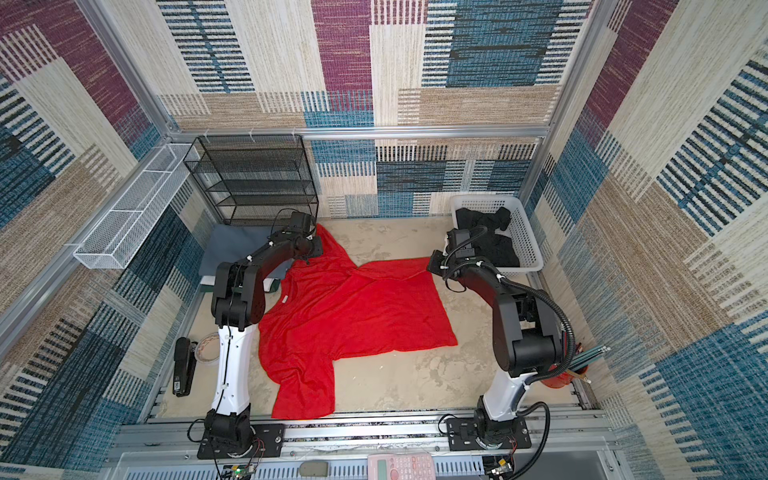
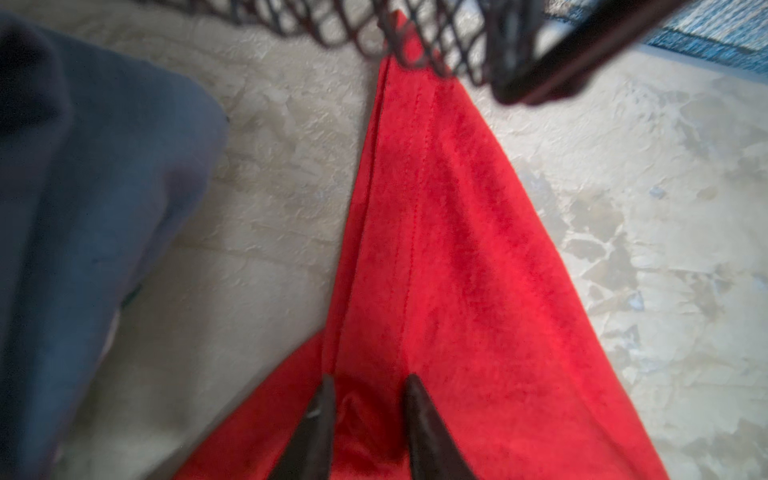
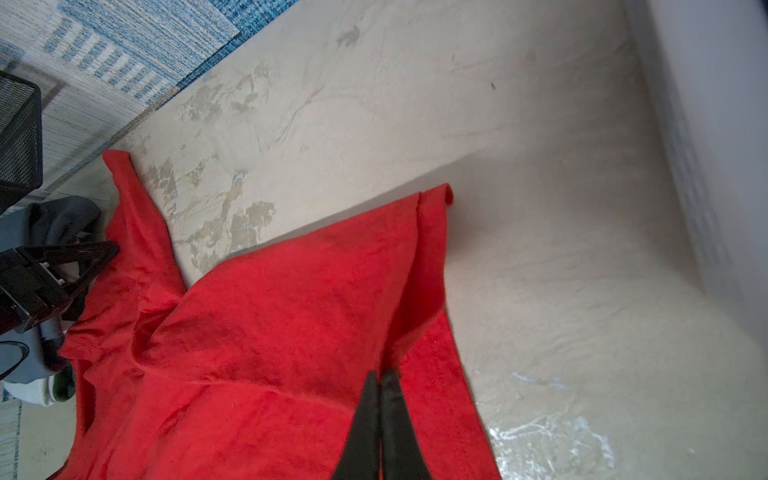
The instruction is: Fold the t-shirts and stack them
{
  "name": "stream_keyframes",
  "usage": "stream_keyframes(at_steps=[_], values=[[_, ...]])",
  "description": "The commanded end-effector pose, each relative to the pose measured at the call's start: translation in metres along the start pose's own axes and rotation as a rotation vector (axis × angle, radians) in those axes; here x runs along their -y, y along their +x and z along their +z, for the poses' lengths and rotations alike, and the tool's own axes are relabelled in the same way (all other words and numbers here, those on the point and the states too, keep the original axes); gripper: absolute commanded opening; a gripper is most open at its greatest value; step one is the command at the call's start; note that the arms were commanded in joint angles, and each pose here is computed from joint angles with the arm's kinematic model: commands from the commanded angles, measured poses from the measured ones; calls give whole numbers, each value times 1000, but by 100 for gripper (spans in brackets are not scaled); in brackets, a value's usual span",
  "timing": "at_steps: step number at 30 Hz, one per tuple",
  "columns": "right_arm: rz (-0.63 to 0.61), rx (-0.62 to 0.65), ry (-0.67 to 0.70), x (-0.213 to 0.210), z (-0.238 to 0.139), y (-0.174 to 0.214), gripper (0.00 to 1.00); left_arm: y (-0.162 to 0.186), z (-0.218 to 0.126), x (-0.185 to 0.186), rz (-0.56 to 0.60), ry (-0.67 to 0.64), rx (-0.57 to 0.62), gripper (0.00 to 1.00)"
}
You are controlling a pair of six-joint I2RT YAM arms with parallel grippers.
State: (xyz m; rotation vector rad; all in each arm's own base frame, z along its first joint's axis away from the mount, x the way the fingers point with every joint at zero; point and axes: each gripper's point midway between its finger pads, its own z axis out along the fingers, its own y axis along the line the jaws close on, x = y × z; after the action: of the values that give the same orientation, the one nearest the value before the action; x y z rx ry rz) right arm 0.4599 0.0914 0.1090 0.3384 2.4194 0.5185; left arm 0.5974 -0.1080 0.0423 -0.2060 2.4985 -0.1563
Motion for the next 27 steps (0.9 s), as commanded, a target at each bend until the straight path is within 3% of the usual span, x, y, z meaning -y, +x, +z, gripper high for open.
stream_keyframes(at_steps=[1, 2, 8, 18, 27], values=[[-14, 25, -14, -4, 0, -8, 0, -5, -4, 0, -8, -2, 8, 7], [-17, 28, -14, -4, 1, -10, 0, -6, -6, 0, -8, -5, 10, 0], [-33, 45, -15, -10, 4, -24, 0, -19, -36, 1, -13, 0, 47, 0], [-98, 132, 61, -18, 20, -88, 0, -39, -103, -20, -38, -95, 159, 0], [-93, 215, 144, -9, 14, -132, 0, -60, -119, -22, -31, -117, 175, 0]])
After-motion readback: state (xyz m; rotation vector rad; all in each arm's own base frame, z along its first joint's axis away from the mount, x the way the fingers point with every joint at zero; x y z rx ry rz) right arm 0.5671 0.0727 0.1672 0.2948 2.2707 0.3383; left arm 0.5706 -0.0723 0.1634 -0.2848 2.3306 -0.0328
